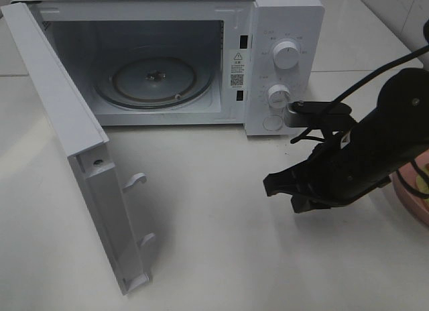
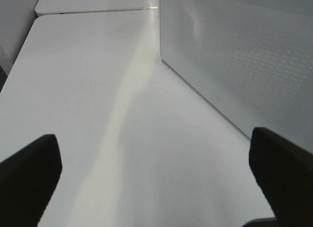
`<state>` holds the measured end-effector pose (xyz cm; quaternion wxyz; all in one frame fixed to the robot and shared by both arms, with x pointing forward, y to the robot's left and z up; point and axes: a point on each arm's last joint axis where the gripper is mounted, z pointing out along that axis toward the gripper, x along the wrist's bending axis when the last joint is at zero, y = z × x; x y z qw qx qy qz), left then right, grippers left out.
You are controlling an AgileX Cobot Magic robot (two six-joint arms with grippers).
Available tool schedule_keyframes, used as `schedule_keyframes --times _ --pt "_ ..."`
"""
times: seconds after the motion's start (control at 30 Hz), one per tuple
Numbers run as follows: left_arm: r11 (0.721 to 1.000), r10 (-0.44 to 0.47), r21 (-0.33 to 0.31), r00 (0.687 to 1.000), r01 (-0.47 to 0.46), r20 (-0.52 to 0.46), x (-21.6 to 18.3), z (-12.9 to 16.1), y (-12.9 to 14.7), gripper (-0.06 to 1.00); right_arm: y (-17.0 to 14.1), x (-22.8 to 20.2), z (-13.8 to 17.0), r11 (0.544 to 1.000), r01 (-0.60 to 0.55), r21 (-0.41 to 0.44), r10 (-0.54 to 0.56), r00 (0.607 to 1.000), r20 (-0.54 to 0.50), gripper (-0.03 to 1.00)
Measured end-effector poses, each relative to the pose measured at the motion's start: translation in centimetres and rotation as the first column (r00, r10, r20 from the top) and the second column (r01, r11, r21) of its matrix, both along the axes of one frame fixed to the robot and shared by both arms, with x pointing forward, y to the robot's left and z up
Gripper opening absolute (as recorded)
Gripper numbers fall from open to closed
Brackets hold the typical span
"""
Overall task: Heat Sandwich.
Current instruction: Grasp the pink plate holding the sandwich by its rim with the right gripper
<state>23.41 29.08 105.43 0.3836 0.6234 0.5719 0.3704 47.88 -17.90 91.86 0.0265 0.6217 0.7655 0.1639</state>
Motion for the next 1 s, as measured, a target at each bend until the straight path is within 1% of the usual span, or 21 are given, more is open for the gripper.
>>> schedule_keyframes --times 0.1,0.13,0.17,0.23,0.27,0.3,0.4,0.43,0.47,0.53,0.6,0.63,0.7,0.73,0.77,0.83,0.87,0.9,0.93,1.0 --pt "1.000 0.000 0.000 1.000 0.000 0.000 0.0 0.0 0.0 0.99 -1.3 0.2 1.1 1.000 0.000 -0.021 -0.001 1.000 -0.022 0.06" --pt "1.000 0.000 0.000 1.000 0.000 0.000 0.0 0.0 0.0 0.99 -1.3 0.2 1.1 1.000 0.000 -0.021 -0.001 1.000 -0.022 0.06" --pt "1.000 0.000 0.000 1.000 0.000 0.000 0.0 0.0 0.0 0.99 -2.3 0.5 1.9 0.999 0.008 -0.038 -0.009 1.000 -0.030 0.07" --pt "1.000 0.000 0.000 1.000 0.000 0.000 0.0 0.0 0.0 0.99 -3.2 0.7 2.7 0.998 0.004 -0.063 -0.006 0.999 -0.037 0.07" --pt "1.000 0.000 0.000 1.000 0.000 0.000 0.0 0.0 0.0 0.99 -4.3 0.8 3.6 0.996 0.010 -0.090 -0.015 0.998 -0.053 0.08" --pt "1.000 0.000 0.000 1.000 0.000 0.000 0.0 0.0 0.0 0.99 -4.3 0.8 3.6 0.996 0.010 -0.090 -0.015 0.998 -0.053 0.08" --pt "1.000 0.000 0.000 1.000 0.000 0.000 0.0 0.0 0.0 0.99 -5.9 1.0 4.7 0.992 0.029 -0.126 -0.039 0.996 -0.076 0.09" --pt "1.000 0.000 0.000 1.000 0.000 0.000 0.0 0.0 0.0 0.99 -5.9 1.0 4.7 0.992 0.029 -0.126 -0.039 0.996 -0.076 0.09" --pt "1.000 0.000 0.000 1.000 0.000 0.000 0.0 0.0 0.0 0.99 -7.0 1.2 5.3 0.988 0.049 -0.146 -0.062 0.994 -0.086 0.10" --pt "1.000 0.000 0.000 1.000 0.000 0.000 0.0 0.0 0.0 0.99 -8.1 1.4 5.8 0.984 0.081 -0.158 -0.097 0.991 -0.094 0.11" --pt "1.000 0.000 0.000 1.000 0.000 0.000 0.0 0.0 0.0 0.99 -8.6 1.4 5.9 0.982 0.092 -0.164 -0.110 0.989 -0.100 0.12" --pt "1.000 0.000 0.000 1.000 0.000 0.000 0.0 0.0 0.0 0.99 -9.6 1.7 6.3 0.977 0.120 -0.176 -0.139 0.985 -0.100 0.14" --pt "1.000 0.000 0.000 1.000 0.000 0.000 0.0 0.0 0.0 0.99 -10.3 1.9 6.5 0.973 0.141 -0.183 -0.161 0.982 -0.096 0.17" --pt "1.000 0.000 0.000 1.000 0.000 0.000 0.0 0.0 0.0 0.99 -11.0 2.0 6.6 0.968 0.155 -0.196 -0.175 0.980 -0.090 0.22" --pt "1.000 0.000 0.000 1.000 0.000 0.000 0.0 0.0 0.0 0.99 -11.0 2.0 6.6 0.968 0.155 -0.196 -0.175 0.980 -0.090 0.22" --pt "1.000 0.000 0.000 1.000 0.000 0.000 0.0 0.0 0.0 0.99 -11.4 2.1 6.6 0.966 0.165 -0.201 -0.185 0.979 -0.082 0.29" --pt "1.000 0.000 0.000 1.000 0.000 0.000 0.0 0.0 0.0 0.99 -11.6 2.1 6.6 0.965 0.170 -0.201 -0.189 0.979 -0.079 0.35" --pt "1.000 0.000 0.000 1.000 0.000 0.000 0.0 0.0 0.0 0.99 -11.7 2.2 6.7 0.964 0.167 -0.206 -0.184 0.981 -0.064 0.50" --pt "1.000 0.000 0.000 1.000 0.000 0.000 0.0 0.0 0.0 0.99 -11.7 2.2 6.7 0.964 0.167 -0.206 -0.184 0.981 -0.064 0.50" --pt "1.000 0.000 0.000 1.000 0.000 0.000 0.0 0.0 0.0 0.99 -11.7 2.4 6.7 0.964 0.163 -0.212 -0.177 0.983 -0.048 0.68"
